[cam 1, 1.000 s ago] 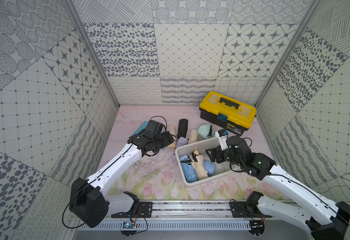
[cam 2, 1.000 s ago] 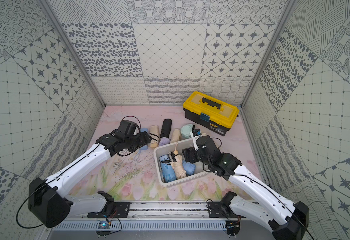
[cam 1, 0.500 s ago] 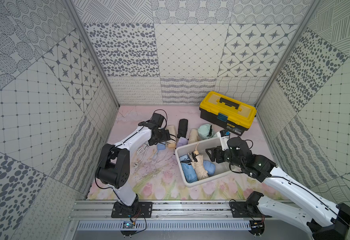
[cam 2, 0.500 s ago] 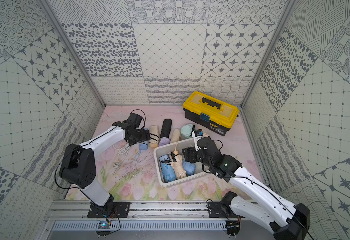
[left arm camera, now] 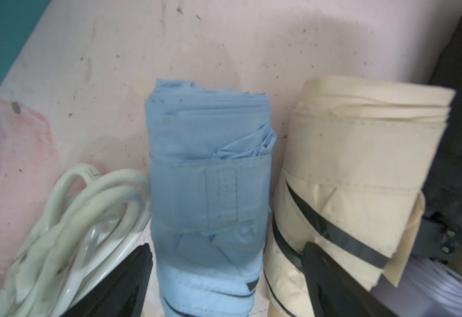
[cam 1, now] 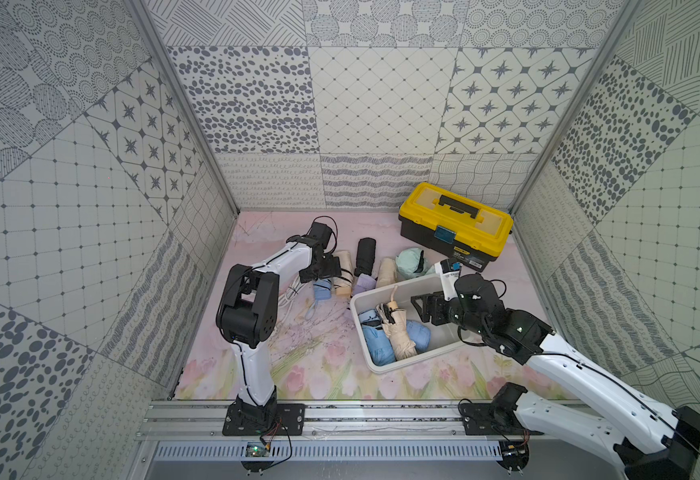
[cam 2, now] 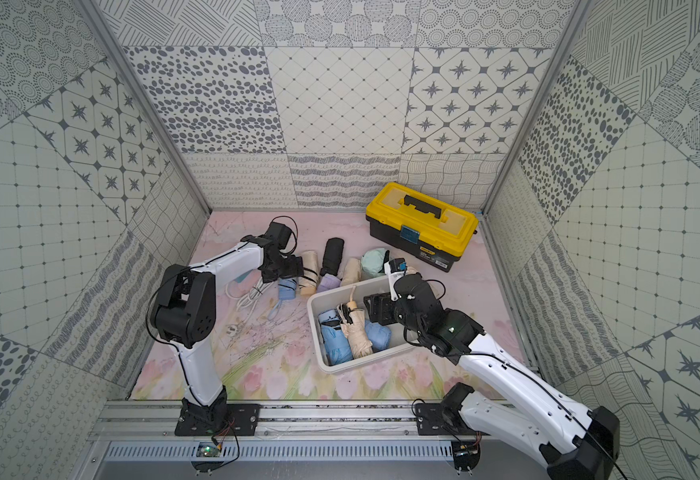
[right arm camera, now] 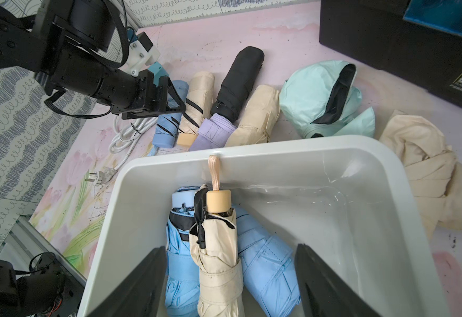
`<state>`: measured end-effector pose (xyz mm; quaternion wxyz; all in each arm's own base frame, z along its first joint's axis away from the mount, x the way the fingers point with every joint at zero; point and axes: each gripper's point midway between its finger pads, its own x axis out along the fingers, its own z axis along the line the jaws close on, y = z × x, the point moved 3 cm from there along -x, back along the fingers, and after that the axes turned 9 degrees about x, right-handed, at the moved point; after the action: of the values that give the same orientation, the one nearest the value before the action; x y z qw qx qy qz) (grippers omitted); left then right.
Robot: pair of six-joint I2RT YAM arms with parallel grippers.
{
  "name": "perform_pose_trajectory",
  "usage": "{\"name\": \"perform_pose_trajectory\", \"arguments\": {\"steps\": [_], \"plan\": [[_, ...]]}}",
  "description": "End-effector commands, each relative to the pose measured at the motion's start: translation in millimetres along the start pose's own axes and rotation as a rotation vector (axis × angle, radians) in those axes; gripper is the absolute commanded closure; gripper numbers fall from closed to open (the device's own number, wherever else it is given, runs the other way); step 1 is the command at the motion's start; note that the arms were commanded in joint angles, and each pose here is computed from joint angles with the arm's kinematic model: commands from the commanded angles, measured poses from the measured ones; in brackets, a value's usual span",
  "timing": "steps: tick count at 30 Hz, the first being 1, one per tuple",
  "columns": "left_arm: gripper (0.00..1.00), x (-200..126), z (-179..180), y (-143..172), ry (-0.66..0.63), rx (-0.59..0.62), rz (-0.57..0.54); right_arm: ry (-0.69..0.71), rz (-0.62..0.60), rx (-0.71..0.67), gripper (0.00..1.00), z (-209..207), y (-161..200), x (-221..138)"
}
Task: Put the umbrella into the storage box
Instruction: Pick up the umbrella from the center of the board.
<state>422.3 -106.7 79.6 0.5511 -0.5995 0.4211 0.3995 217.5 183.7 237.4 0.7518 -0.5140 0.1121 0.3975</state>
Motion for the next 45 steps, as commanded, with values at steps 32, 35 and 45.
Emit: {"name": "perform_pose_trajectory", "arguments": {"steps": [32, 35, 45], "plan": [[0.21, 5.1, 13.4, -1.4, -0.010, -0.007, -0.002, -0.029, -0.054, 0.019, 0.21, 1.5, -5.4, -2.5], [0.19, 7.7, 11.4, -3.7, 0.000, 0.000, 0.003, -0.031, -0.058, 0.019, 0.21, 1.6, -6.1, -3.6], [0.14, 8.4, 8.8, -5.4, 0.014, 0.007, 0.009, -0.037, -0.053, 0.022, 0.21, 3.3, -6.0, -2.5]]}}
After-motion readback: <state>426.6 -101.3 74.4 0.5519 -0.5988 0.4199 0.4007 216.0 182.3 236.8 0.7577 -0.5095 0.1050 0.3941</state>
